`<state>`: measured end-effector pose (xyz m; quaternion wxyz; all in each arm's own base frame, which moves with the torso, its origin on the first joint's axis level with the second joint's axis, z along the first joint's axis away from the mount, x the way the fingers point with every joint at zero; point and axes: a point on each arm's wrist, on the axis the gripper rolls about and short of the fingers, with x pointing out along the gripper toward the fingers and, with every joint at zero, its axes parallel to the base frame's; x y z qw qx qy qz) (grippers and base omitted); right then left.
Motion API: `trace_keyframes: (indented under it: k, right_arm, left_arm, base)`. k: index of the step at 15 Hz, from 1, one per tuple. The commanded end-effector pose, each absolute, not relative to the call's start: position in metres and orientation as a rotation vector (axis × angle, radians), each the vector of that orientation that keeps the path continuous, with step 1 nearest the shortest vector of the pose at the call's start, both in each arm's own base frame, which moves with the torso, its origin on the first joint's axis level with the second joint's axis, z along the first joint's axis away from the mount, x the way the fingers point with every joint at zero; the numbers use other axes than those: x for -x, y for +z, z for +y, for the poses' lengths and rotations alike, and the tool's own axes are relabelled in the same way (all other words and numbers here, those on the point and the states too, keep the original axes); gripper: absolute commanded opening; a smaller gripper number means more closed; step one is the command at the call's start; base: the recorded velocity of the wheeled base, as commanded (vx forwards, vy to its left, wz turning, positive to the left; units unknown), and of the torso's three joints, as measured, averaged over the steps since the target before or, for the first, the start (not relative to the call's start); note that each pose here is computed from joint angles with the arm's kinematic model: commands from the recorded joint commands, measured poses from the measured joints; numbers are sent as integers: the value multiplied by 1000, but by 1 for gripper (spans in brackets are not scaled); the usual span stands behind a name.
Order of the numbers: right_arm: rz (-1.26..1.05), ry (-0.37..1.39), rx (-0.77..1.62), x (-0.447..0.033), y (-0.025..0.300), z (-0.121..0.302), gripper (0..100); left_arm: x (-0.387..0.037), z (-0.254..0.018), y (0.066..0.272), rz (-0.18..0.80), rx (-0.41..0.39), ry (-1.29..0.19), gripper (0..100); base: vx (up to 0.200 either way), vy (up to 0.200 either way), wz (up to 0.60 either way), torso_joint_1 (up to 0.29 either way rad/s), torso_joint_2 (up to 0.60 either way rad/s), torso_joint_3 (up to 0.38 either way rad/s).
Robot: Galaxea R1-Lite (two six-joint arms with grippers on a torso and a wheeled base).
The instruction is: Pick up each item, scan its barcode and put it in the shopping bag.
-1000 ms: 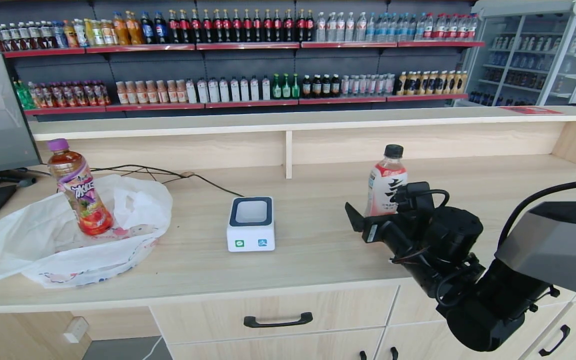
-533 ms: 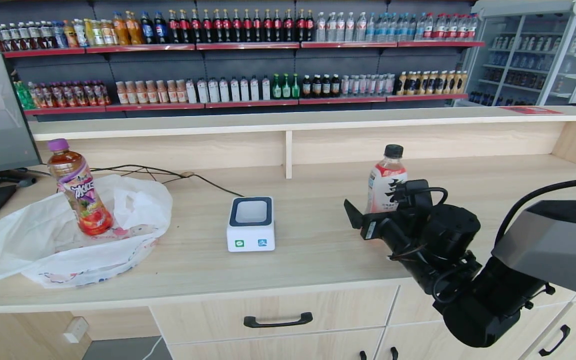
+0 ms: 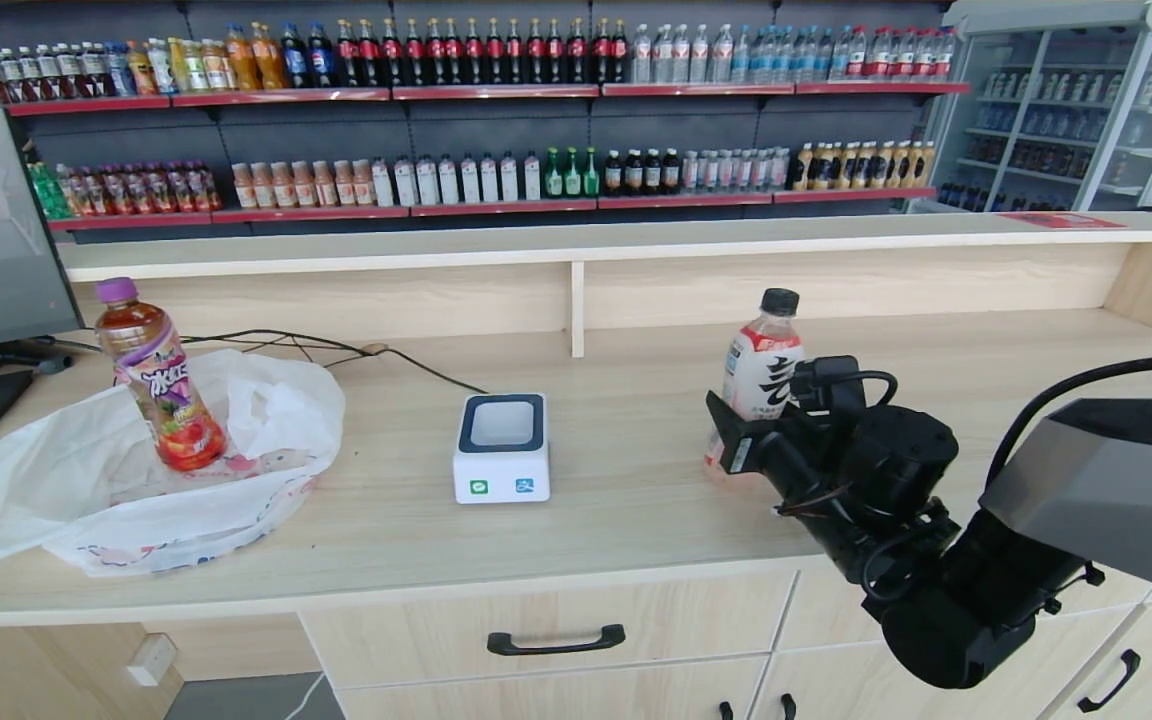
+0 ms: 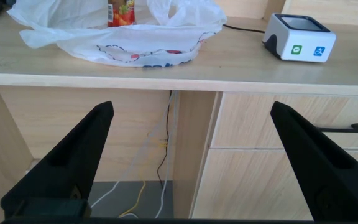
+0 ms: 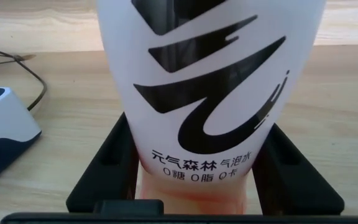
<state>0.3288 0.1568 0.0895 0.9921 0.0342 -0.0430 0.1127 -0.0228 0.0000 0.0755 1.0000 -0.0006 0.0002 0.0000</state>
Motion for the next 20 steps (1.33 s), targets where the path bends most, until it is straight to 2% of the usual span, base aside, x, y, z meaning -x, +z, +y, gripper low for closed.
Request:
trace_keyframes:
  k: [1, 9, 20]
  right_arm:
    - [-88, 228, -69, -328, 91, 157, 0]
    - [-129, 226, -85, -320, 110, 152, 0]
    - [-217, 238, -116, -248, 165, 120, 0]
  left_arm:
    - [23, 0, 75, 0, 2, 0, 100]
    - [23, 0, 75, 0, 2, 0, 100]
    - [23, 0, 75, 0, 2, 0, 100]
  base:
    - [0, 0, 0, 0, 0, 0]
    - [0, 0, 0, 0, 0, 0]
    - [0, 0, 0, 0, 0, 0]
